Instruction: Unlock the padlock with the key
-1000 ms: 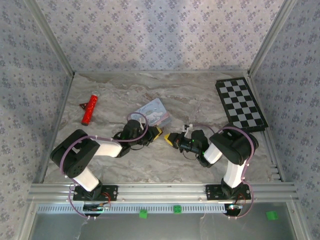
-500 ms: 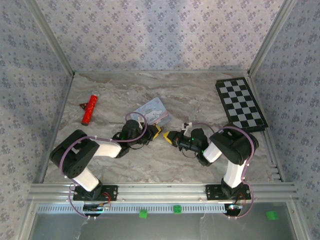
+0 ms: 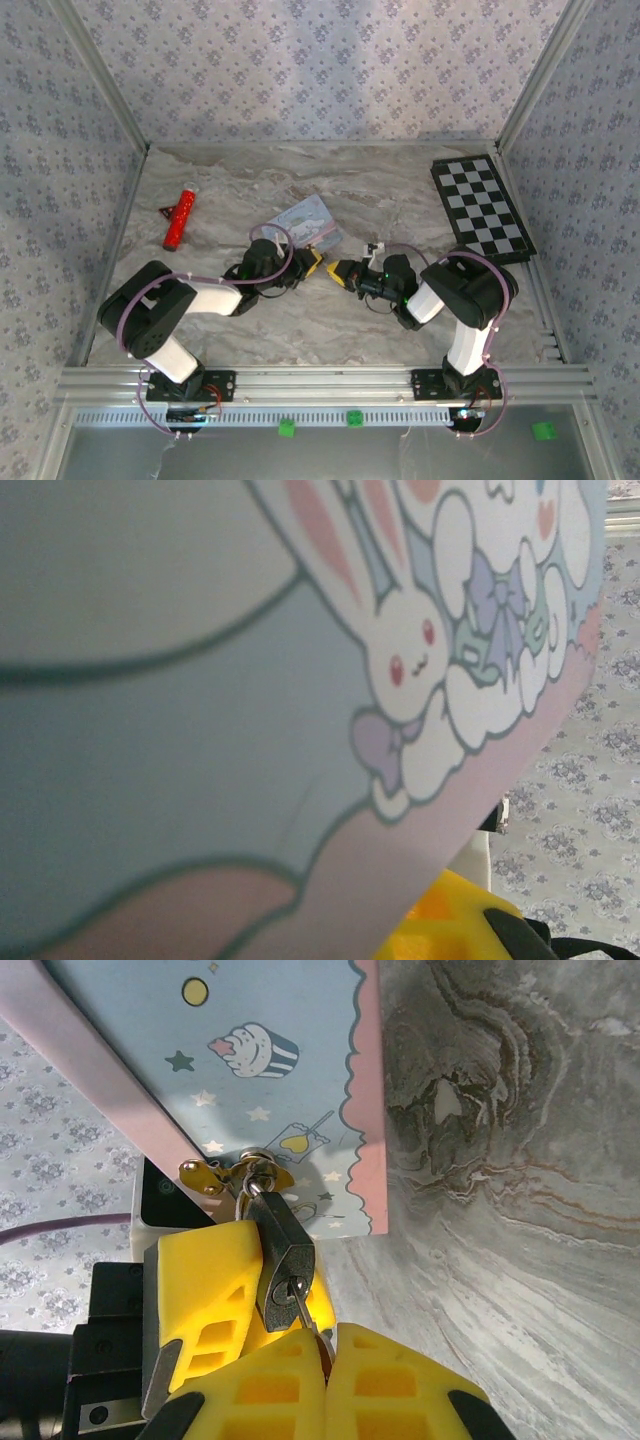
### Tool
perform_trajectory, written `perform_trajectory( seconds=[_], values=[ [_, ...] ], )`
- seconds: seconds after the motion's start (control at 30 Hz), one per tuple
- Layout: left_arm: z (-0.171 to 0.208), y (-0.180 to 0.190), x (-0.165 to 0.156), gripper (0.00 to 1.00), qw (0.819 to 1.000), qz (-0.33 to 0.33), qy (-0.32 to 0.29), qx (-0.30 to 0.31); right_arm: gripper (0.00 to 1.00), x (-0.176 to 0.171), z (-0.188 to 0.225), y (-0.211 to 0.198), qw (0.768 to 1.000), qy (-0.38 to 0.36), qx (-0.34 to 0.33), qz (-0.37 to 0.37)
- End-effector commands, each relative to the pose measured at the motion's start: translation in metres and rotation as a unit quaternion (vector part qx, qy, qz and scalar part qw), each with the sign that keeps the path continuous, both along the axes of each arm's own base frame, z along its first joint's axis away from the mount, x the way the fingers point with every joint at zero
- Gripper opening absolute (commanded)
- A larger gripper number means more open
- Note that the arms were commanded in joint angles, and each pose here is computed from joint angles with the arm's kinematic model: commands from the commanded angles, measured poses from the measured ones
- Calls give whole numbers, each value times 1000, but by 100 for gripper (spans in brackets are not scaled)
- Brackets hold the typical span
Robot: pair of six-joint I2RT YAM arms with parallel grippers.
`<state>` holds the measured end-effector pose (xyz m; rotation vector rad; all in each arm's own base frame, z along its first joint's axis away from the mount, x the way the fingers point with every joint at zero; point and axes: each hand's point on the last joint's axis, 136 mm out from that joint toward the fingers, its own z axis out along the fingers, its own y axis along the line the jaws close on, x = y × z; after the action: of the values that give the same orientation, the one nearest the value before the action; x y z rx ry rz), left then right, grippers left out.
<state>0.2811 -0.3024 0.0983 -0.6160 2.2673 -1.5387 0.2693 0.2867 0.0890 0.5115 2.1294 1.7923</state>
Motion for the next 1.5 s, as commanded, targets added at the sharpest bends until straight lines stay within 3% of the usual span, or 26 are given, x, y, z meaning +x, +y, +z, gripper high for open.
perform_trajectory(
  seconds=[0.0,1.47],
  values=[
    [46,-20,-14,8,996,-59,-37,-61,0,15,9,2,1000,-13,12,-16],
    [51,-37,-23,8,995,-73,-44,-58,0,23,34,14,998,-4,54,-22]
  ],
)
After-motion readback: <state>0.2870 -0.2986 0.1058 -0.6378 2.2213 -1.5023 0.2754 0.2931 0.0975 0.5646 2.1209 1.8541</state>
